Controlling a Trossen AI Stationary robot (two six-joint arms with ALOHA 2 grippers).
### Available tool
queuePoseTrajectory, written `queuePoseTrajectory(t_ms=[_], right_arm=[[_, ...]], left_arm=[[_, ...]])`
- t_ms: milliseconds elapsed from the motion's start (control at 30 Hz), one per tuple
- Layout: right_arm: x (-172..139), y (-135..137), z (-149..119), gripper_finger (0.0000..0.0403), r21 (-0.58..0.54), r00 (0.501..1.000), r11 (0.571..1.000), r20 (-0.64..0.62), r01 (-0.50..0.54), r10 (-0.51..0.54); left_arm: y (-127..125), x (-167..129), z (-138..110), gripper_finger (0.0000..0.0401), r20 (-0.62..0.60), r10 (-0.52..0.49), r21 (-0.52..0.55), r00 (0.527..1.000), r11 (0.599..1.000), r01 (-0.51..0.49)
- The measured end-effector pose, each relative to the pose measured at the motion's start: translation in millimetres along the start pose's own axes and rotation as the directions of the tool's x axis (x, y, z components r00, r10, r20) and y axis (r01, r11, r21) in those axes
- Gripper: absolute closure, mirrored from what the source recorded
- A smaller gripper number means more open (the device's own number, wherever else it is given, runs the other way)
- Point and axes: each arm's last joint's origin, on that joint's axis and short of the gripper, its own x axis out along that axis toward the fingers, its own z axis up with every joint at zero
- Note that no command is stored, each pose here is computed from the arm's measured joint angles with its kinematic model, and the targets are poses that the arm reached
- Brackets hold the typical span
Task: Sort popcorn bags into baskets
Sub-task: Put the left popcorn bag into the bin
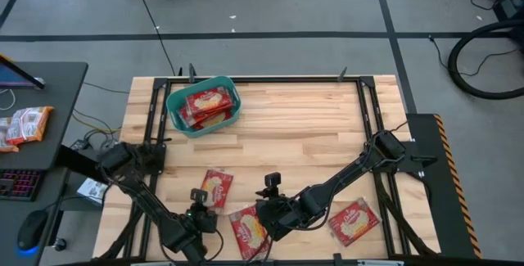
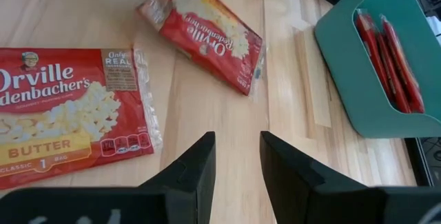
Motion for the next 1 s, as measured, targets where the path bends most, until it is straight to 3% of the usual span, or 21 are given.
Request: queuePoseTrajectory(t_ms=[233,467,1000], right_arm=[[0.2,-0.1,0.5,0.0284,0.027,1.000,1.000,0.004,0.000,0.000],[1.5,-1.9,1.2,0.0284,0.088,1.000,0.996,0.006,0.006,-0.007],[1.1,-1.1,6.4,0.0284,0.148,0.999,0.989,0.052,-0.003,-0.005]], left_arm=[[46.9,-40.9,0.3,0.0398,0.085,-0.008,-0.094,0.996,0.995,0.016],[101.4,-67.4,-3.8,0.0400,0.157,0.069,-0.112,0.985,0.992,-0.051],[207.5,-79.3,-9.1,0.0400,0.181,0.236,-0.036,0.955,0.972,-0.233]])
